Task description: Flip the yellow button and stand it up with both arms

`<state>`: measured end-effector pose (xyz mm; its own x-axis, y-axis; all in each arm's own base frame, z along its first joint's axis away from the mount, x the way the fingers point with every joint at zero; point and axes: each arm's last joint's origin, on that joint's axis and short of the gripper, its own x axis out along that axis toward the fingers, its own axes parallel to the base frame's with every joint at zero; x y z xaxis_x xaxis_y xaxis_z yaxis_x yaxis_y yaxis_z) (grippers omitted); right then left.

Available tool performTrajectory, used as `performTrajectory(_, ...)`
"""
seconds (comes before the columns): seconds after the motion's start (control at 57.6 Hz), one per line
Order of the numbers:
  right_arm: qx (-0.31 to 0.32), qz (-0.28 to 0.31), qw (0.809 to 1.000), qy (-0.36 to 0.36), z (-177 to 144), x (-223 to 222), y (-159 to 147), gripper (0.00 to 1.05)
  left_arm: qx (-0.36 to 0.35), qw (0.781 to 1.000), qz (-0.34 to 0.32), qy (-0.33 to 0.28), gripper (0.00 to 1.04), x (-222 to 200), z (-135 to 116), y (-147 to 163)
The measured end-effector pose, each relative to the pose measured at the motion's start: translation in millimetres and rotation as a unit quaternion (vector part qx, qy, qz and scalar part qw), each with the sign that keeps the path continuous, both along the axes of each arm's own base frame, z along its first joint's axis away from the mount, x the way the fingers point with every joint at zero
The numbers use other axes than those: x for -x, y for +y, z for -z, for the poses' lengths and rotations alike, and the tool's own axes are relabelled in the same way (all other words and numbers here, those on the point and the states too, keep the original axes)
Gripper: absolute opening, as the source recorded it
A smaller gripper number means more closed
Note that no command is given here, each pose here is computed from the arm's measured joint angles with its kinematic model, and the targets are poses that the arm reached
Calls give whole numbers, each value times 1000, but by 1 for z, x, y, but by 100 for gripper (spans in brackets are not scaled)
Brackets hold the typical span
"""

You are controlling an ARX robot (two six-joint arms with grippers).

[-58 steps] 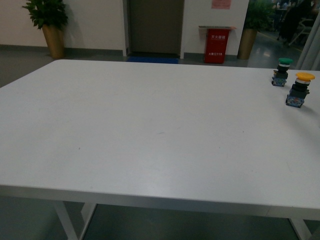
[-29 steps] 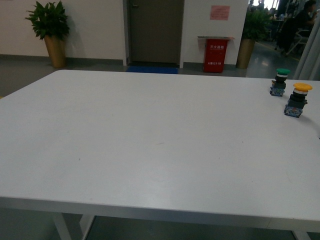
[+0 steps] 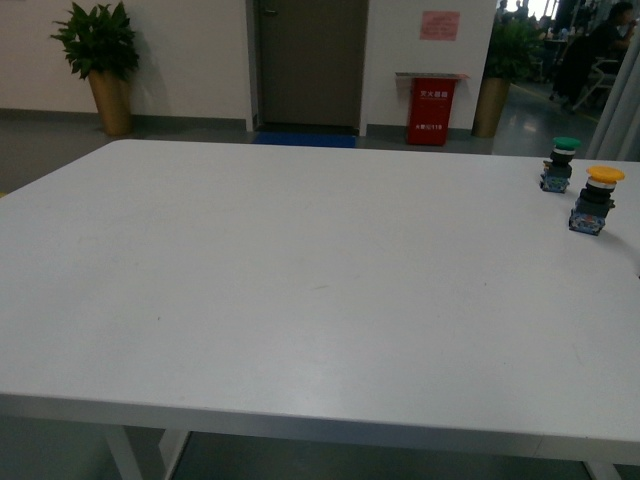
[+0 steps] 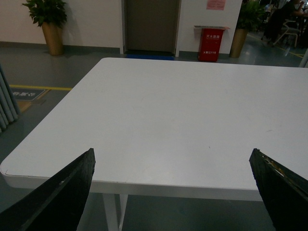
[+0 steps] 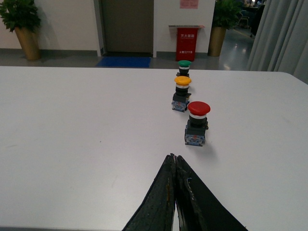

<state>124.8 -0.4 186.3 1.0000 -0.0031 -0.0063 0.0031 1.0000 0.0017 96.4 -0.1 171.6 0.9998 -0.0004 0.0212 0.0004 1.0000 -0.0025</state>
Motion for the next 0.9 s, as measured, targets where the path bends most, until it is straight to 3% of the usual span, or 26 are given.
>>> performTrajectory(0.903, 0, 0, 1000, -6, 21, 27, 0, 3, 0, 1000, 0, 0, 99, 0, 0, 0)
